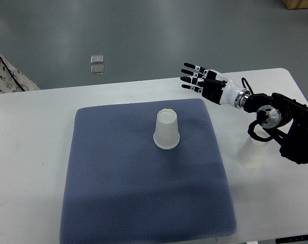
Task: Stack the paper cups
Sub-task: 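Move the right hand back and lower it toward the loose white cup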
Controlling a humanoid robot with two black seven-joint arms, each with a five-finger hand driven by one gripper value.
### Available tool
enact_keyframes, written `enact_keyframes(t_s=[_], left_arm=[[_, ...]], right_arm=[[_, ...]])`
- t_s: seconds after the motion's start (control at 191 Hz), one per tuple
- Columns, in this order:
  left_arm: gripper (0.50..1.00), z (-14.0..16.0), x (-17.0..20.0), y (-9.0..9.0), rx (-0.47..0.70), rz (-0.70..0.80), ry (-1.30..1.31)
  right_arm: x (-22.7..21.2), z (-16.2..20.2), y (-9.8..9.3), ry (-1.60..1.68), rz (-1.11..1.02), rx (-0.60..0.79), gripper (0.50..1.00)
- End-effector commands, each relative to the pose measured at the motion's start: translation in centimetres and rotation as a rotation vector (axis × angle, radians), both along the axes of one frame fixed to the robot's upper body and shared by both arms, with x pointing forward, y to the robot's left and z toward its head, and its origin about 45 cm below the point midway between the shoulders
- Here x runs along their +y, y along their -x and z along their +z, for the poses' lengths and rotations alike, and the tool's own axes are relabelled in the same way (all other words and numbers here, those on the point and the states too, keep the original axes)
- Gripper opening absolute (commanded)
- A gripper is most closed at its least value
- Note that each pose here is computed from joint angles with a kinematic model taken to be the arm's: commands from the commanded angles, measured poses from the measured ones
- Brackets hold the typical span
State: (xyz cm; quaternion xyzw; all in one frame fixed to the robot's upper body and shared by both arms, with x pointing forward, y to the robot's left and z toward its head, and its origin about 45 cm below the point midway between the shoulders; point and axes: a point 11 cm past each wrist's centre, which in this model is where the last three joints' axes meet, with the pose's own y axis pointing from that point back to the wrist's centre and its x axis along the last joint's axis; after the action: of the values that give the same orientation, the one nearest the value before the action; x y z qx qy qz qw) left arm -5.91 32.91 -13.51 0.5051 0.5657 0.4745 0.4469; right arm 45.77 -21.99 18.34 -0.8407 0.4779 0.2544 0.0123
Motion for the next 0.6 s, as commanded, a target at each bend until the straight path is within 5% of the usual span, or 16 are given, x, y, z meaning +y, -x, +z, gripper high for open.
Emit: enact_keyframes(t_s=[0.0,0.597], left_arm=[[1.000,0.0,0.0,0.0,0.000,0.000,-0.001],[1.000,0.0,0.0,-0.1,-0.001,-0.002,0.000]], right_arm=[[-0.1,0.2,-0.1,0.003,-0.002,-0.003,0.928],[-3.3,1.9,-1.1,0.010,-0.073,-0.044,0.928]])
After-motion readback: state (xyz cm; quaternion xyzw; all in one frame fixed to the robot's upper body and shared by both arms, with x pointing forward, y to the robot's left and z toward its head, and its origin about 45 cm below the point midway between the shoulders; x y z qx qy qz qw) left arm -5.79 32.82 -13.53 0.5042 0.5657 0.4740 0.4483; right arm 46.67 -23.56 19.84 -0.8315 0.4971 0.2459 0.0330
